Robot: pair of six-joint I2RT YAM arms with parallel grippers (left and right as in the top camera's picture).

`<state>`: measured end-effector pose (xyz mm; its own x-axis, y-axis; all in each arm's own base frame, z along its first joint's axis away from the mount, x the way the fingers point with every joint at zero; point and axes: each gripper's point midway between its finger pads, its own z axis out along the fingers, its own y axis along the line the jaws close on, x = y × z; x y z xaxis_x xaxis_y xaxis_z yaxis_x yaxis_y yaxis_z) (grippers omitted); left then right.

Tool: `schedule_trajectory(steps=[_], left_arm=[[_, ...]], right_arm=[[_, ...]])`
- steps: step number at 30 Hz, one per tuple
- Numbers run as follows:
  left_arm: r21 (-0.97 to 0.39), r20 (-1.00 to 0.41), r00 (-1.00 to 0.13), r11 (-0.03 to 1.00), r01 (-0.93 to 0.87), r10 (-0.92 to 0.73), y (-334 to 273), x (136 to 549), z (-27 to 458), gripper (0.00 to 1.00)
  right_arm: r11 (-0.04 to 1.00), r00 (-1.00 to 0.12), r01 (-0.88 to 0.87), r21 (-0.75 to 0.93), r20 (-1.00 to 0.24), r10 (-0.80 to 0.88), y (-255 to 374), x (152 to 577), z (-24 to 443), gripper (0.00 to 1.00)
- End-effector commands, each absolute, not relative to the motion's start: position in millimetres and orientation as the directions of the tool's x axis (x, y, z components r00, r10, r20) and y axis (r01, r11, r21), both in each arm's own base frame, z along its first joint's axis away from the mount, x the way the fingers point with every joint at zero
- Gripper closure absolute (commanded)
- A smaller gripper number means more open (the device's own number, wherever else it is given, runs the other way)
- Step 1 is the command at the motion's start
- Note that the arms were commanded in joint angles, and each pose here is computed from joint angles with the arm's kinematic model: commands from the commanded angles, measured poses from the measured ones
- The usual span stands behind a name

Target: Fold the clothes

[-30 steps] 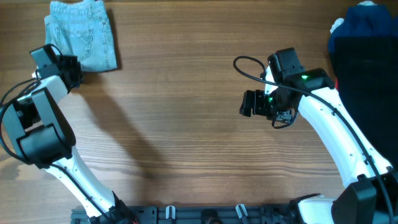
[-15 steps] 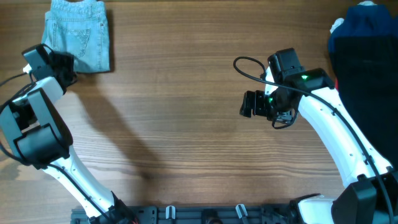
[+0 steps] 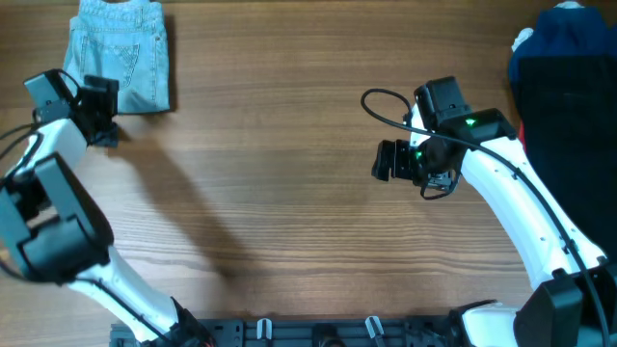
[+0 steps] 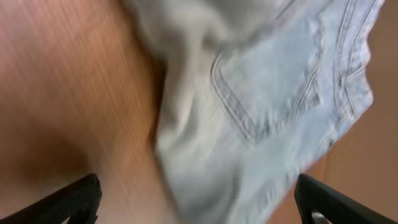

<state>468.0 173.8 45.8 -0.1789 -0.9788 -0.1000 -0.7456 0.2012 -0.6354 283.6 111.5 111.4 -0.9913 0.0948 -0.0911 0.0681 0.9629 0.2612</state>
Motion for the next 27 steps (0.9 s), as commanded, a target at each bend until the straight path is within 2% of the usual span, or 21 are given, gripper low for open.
schedule_trajectory(steps=[1,3,5,6,10,13,17,19,20,23,27], left_arm=[[-0.708,-0.138,-0.195,0.234,-0.666,-0.971,158.9,452.3,137.5,0.0],[-0.739,-0.136,-0.241,0.26,-0.621,-0.961,140.1,435.9,177.5,0.0],[-0.793,-0.197,-0.347,0.357,-0.494,-0.917,110.9,416.0,232.9,0.0],[-0.824,-0.243,-0.42,0.415,-0.386,-0.874,85.3,395.1,270.8,0.0],[-0.831,-0.377,-0.503,0.524,-0.187,-0.778,33.1,328.4,337.9,0.0],[-0.802,-0.442,-0.51,0.58,-0.145,-0.738,8.2,279.1,355.5,0.0],[-0.753,-0.502,-0.54,0.648,-0.111,-0.676,-24.2,214.9,355.9,0.0],[-0.733,-0.526,-0.543,0.673,-0.1,-0.654,-34.7,192.1,353.7,0.0],[-0.731,-0.528,-0.541,0.674,-0.104,-0.655,-38.7,182.8,352.3,0.0],[-0.728,-0.531,-0.537,0.677,-0.106,-0.655,-47.9,162.8,349.4,0.0],[-0.728,-0.532,-0.537,0.678,-0.106,-0.655,-53.2,152.3,347.4,0.0]], right_arm=[[0.956,-0.989,0.074,0.285,-0.105,0.107,115.1,287.2,119.0,0.11],[0.941,-0.987,0.054,0.335,-0.127,0.102,122.7,287.5,137.1,0.12],[0.929,-0.975,0.025,0.369,-0.196,0.104,124.1,283.5,167.9,0.13],[0.921,-0.956,-0.006,0.389,-0.273,0.11,121.7,274.4,196.9,0.12],[0.903,-0.896,-0.072,0.423,-0.425,0.127,112.4,238.8,250.2,0.11],[0.892,-0.851,-0.093,0.443,-0.5,0.16,103.2,207.7,276.8,0.11],[0.875,-0.755,-0.158,0.458,-0.627,0.193,89.9,161.8,309.2,0.11],[0.881,-0.697,-0.155,0.448,-0.681,0.224,78.3,145.6,318.9,0.04],[0.882,-0.673,-0.14,0.45,-0.697,0.248,72.8,140.3,322.1,0.0],[0.88,-0.615,-0.097,0.465,-0.723,0.315,60.2,130.4,329.5,0.01],[0.879,-0.607,-0.101,0.466,-0.729,0.317,58.8,126.4,330.2,0.0]])
